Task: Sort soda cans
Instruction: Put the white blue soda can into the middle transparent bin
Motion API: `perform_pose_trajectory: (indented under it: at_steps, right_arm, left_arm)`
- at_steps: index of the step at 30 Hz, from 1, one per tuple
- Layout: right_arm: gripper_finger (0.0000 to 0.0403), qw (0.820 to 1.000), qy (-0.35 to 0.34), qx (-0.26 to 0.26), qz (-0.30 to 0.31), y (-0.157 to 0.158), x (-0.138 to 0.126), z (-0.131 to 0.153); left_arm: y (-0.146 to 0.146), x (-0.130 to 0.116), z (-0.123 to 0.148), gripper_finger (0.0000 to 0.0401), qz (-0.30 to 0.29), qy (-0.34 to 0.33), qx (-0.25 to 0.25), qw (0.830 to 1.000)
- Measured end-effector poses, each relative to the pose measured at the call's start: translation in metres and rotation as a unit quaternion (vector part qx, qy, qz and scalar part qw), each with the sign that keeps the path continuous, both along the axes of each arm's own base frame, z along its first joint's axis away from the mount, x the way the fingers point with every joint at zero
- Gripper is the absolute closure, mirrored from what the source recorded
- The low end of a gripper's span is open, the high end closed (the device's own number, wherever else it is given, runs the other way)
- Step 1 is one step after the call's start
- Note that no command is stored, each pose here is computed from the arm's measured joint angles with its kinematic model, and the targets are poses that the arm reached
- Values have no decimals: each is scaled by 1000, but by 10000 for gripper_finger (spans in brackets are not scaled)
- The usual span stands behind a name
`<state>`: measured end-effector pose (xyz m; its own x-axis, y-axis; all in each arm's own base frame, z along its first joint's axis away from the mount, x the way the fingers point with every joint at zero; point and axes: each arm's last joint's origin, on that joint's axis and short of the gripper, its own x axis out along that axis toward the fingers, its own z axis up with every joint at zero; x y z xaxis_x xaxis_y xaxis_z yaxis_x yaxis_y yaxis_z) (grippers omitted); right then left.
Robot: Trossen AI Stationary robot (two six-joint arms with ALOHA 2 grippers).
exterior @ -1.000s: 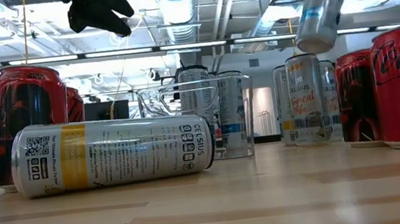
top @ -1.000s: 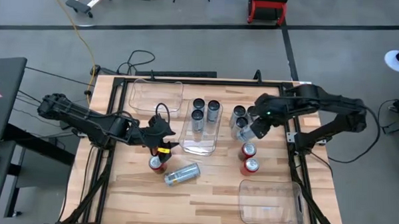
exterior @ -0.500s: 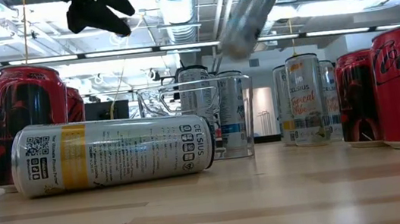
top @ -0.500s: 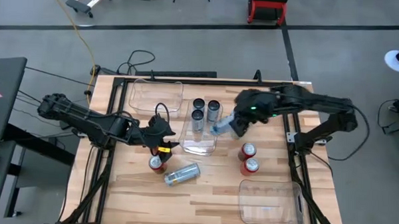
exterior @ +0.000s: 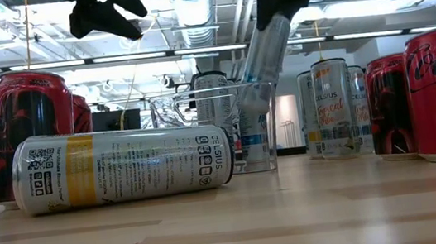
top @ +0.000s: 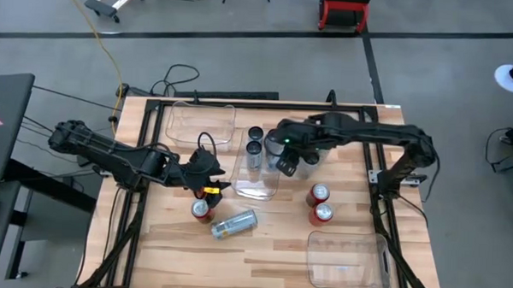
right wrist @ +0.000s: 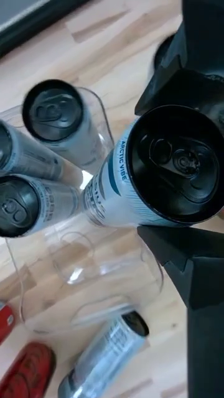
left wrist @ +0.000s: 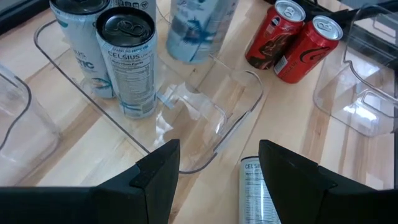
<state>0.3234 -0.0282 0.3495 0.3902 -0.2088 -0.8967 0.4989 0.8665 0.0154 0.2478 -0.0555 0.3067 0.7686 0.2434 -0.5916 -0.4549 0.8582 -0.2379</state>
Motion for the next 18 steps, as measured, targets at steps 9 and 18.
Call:
perform_pose_trajectory:
  at_steps: [9, 18]
  right_arm:
    - [156, 998, 47, -47, 17, -5, 24, -29]
    - [156, 991, 103, -62, 55, -7, 44, -62]
  left_arm:
    - [0, 0, 0, 188, 7, -4, -9, 1000]
    - [0, 0, 0, 188, 11, -6, -15, 1000]
